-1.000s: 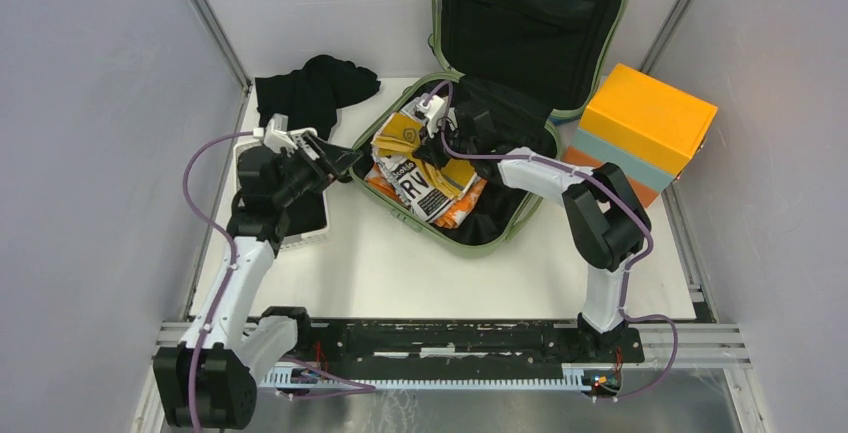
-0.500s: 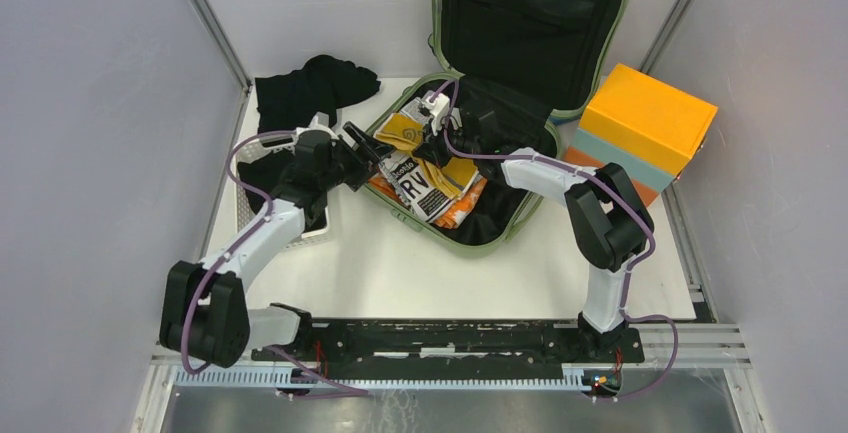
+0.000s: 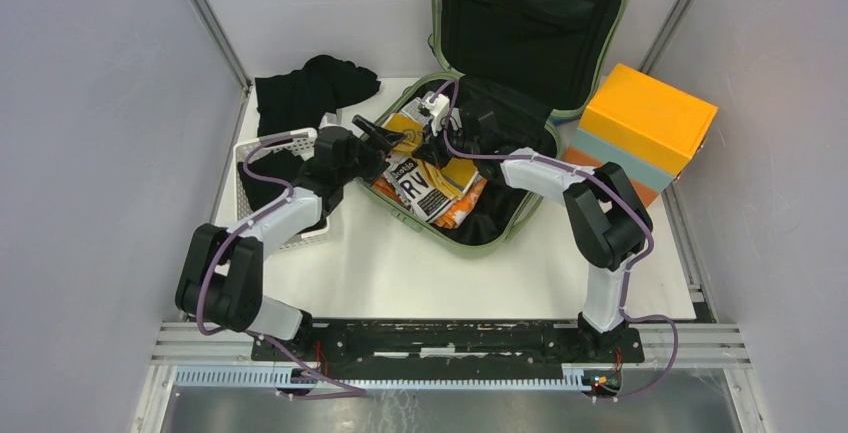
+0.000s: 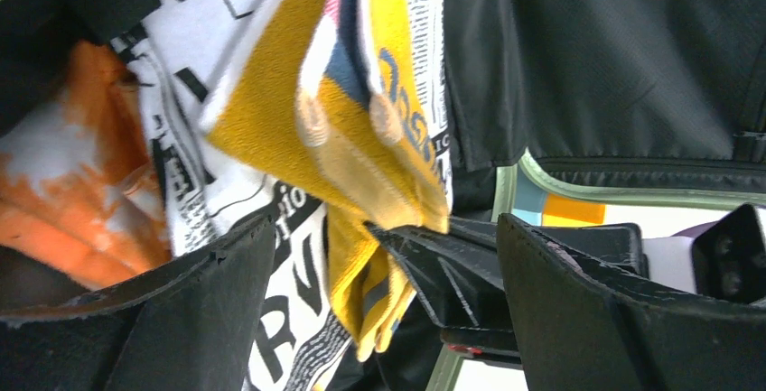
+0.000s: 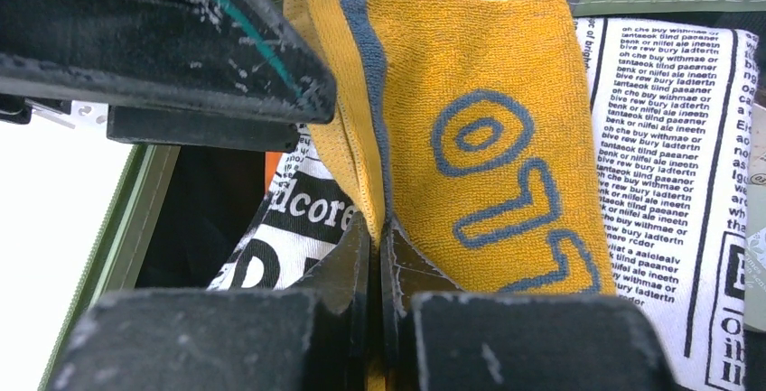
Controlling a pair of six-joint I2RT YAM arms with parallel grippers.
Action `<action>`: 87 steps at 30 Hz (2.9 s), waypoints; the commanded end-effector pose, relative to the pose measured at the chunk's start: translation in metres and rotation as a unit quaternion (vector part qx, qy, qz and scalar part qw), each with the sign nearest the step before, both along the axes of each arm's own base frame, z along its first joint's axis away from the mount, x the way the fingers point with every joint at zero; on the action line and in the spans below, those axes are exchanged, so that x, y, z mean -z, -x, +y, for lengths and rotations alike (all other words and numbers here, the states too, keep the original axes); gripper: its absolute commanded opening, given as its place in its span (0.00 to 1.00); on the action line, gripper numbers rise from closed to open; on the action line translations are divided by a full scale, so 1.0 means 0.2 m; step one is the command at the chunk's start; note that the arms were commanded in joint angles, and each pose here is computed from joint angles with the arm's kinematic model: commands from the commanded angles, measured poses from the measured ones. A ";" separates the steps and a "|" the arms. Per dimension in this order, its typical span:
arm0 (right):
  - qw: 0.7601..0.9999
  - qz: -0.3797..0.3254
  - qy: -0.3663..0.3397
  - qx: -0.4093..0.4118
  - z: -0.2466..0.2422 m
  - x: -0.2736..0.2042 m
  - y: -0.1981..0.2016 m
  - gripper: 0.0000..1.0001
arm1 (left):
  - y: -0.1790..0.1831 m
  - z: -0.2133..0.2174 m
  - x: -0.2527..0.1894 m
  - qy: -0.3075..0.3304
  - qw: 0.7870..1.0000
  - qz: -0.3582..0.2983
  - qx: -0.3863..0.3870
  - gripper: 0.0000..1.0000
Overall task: Open, take out, and arrange the luggage
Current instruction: Pick up the clothes from the luggage.
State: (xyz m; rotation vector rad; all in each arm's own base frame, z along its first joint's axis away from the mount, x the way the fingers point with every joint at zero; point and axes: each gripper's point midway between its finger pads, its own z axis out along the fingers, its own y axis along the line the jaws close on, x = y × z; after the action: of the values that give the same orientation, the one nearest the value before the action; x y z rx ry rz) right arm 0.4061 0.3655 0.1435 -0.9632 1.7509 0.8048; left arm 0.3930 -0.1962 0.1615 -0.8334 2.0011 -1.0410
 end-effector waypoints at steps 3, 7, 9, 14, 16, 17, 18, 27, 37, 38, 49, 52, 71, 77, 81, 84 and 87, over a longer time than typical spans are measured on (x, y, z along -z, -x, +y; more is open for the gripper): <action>0.999 -0.019 -0.024 -0.008 0.04 -0.08 -0.03 0.00 | -0.15 -0.04 -0.19 0.043 0.997 -0.046 -0.034 0.97; 0.999 -0.018 -0.025 -0.008 0.04 -0.08 -0.03 0.00 | -0.16 -0.07 -0.11 0.059 0.998 -0.018 -0.035 0.96; 1.000 -0.018 -0.025 -0.007 0.04 -0.08 -0.03 0.00 | -0.16 -0.08 -0.07 0.066 0.997 -0.005 -0.036 0.96; 1.000 -0.017 -0.024 -0.008 0.04 -0.07 -0.03 0.00 | -0.16 -0.09 -0.05 0.077 0.996 0.002 -0.039 0.95; 1.000 -0.017 -0.024 -0.008 0.04 -0.07 -0.03 0.00 | -0.16 -0.10 -0.06 0.083 0.996 0.004 -0.037 0.95; 0.999 -0.018 -0.025 -0.007 0.04 -0.08 -0.04 0.00 | -0.17 -0.11 -0.06 0.083 0.996 0.003 -0.037 0.95; 0.999 -0.019 -0.025 -0.007 0.04 -0.08 -0.04 0.00 | -0.17 -0.10 -0.06 0.082 0.996 0.003 -0.039 0.94; 1.000 -0.017 -0.025 -0.007 0.04 -0.08 -0.03 0.00 | -0.20 -0.13 0.03 0.087 0.994 0.037 -0.045 0.84; 1.000 -0.013 -0.019 -0.008 0.03 -0.05 -0.02 0.00 | -0.21 -0.05 0.00 0.051 0.996 0.030 -0.068 0.68; 1.000 -0.014 -0.019 -0.008 0.03 -0.06 -0.02 0.00 | -0.21 -0.04 -0.01 0.048 0.996 0.029 -0.070 0.65; 1.000 -0.012 -0.014 -0.008 0.03 -0.04 -0.01 0.00 | -0.24 0.05 0.02 0.002 0.996 0.034 -0.086 0.58; 1.000 -0.010 -0.013 -0.009 0.02 -0.03 -0.01 0.00 | -0.25 0.05 0.02 -0.009 0.996 0.030 -0.079 0.54; 0.998 -0.028 -0.017 -0.049 0.01 -0.08 0.14 0.69 | -0.25 0.05 -0.09 -0.117 0.993 -0.033 -0.006 0.02; 0.997 -0.059 -0.028 -0.043 -0.11 -0.17 0.28 0.78 | -0.20 0.08 -0.15 -0.225 0.967 -0.095 0.067 0.02; 0.997 -0.060 -0.034 -0.035 -0.18 -0.15 0.37 0.79 | -0.17 0.13 -0.20 -0.296 0.942 -0.126 0.101 0.02; 0.997 -0.058 -0.036 -0.032 -0.21 -0.11 0.42 0.79 | -0.15 0.15 -0.24 -0.339 0.920 -0.146 0.134 0.02; 0.997 -0.062 -0.037 -0.030 -0.24 -0.10 0.46 0.80 | -0.11 0.16 -0.26 -0.367 0.902 -0.160 0.161 0.02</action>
State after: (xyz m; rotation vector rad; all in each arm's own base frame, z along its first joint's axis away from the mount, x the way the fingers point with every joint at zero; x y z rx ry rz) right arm 0.3170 0.3185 0.1455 -1.0216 1.6688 0.8308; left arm 0.4174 -0.1709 0.1751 -0.1897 2.1222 -0.5514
